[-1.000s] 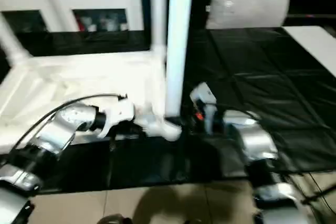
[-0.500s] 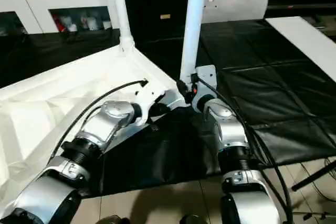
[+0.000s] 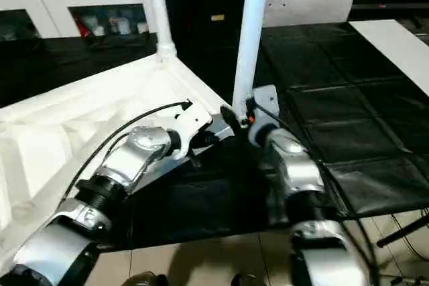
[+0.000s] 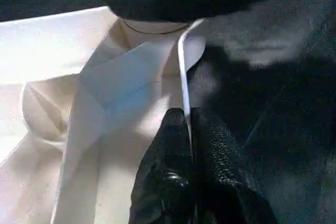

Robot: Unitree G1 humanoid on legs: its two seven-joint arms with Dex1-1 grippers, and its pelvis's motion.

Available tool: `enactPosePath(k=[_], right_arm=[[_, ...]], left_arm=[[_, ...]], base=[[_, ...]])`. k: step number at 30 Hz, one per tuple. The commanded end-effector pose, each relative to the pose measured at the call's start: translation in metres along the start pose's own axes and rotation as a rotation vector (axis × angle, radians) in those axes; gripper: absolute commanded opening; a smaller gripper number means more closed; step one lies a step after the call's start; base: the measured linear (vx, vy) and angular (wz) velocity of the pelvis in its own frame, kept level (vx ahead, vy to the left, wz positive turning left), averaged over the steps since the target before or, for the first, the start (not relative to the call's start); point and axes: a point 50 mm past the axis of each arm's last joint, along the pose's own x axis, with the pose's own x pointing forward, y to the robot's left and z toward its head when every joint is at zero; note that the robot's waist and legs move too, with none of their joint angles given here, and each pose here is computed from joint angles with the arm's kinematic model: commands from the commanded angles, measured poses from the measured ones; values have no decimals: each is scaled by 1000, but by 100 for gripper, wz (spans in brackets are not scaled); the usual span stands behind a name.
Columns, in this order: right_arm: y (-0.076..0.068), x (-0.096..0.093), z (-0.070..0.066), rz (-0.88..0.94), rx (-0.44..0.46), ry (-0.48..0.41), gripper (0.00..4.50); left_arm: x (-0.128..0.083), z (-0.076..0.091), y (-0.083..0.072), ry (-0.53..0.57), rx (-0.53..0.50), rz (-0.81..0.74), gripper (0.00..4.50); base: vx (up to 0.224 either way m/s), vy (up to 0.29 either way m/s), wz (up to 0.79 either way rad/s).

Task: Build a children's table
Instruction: Rotate leg to tighten

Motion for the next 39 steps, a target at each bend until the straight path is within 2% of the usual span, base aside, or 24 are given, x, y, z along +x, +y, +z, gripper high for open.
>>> enactPosePath(k=[1,4,8,14,20,21,23,28,35,37,39], right_arm=[[0,-4,1,70,-22,-2,421],[-10,-19,5,174,-81,9,438],[-16,-35,8,331,-145,54,445],[-23,-47,13,431,-205,95,445],[-23,-55,18,560,-220,91,445],[-22,-55,19,575,-222,86,417],[-19,-56,20,629,-196,83,417],[-12,-58,17,714,-148,107,370],[-9,-60,14,771,-116,133,316],[-8,-60,14,775,-116,135,285],[-8,-61,13,780,-111,139,282]], left_arm=[[-3,4,0,-17,81,-38,0],[-11,-4,-2,-17,115,-118,0],[-21,-14,-6,1,177,-251,0],[-33,-25,-9,37,252,-383,0],[-44,-31,-11,60,304,-485,0],[-46,-32,-11,66,313,-498,0],[-49,-34,-11,82,339,-528,0],[-52,-34,-14,83,351,-556,0],[-52,-33,-16,75,356,-574,0],[-52,-33,-17,75,356,-575,0],[-52,-33,-17,75,356,-575,0]], base=[[0,0,0],[0,0,0],[0,0,0],[0,0,0],[0,0,0],[0,0,0],[0,0,0],[0,0,0],[0,0,0],[0,0,0],[0,0,0]])
